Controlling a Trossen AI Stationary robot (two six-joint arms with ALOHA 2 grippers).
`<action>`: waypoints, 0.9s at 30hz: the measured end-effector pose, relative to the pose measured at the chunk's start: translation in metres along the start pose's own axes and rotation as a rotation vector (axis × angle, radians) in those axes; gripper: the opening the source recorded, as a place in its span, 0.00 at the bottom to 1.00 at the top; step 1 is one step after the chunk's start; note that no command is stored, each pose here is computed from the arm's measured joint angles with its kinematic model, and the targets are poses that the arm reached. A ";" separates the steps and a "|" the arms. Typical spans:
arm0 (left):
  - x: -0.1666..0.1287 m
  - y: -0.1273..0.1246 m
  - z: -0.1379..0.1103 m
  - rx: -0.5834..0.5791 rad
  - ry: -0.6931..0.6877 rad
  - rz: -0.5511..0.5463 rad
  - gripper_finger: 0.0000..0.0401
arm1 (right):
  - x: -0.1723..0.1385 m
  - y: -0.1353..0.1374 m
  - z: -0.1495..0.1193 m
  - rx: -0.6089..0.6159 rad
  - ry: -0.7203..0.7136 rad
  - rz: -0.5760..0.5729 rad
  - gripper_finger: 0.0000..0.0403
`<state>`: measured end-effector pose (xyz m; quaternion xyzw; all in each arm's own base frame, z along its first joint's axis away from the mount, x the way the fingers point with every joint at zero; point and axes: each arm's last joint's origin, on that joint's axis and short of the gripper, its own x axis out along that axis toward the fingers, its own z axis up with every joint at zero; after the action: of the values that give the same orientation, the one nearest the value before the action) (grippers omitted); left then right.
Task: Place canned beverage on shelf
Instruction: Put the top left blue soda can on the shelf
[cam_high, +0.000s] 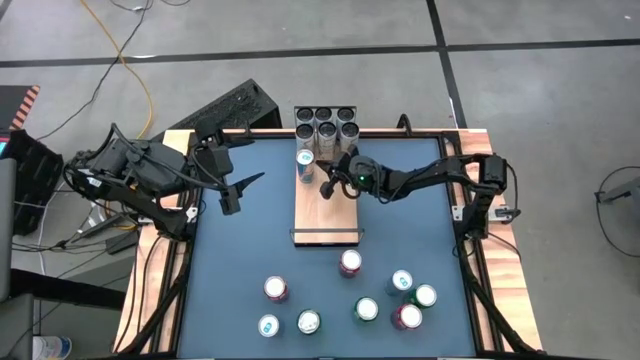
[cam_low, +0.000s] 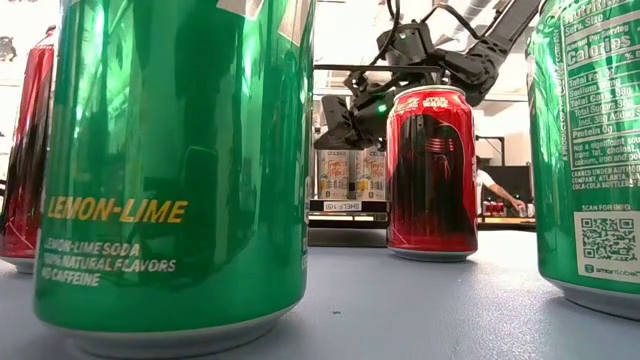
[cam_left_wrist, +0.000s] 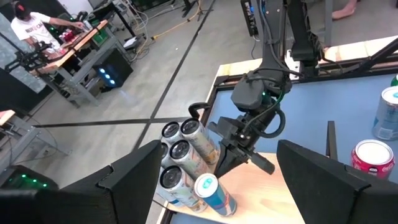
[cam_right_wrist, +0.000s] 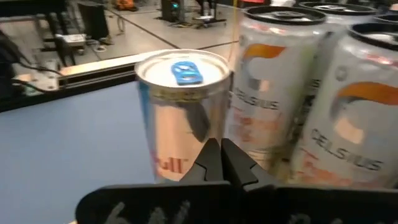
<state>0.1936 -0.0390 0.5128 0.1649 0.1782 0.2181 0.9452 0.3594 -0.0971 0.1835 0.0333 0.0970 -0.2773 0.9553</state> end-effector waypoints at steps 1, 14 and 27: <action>0.000 0.000 0.000 -0.002 0.001 0.000 0.76 | 0.000 0.000 0.000 -0.001 0.005 -0.002 0.00; 0.000 -0.001 -0.003 -0.011 0.028 -0.004 0.76 | -0.017 0.037 0.002 -0.017 0.007 0.107 0.00; 0.000 -0.001 -0.005 0.016 0.042 -0.005 0.76 | 0.005 0.029 0.014 -0.035 0.036 0.088 0.00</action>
<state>0.1917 -0.0384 0.5080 0.1674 0.2001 0.2179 0.9405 0.3812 -0.0771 0.1967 0.0257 0.1175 -0.2326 0.9651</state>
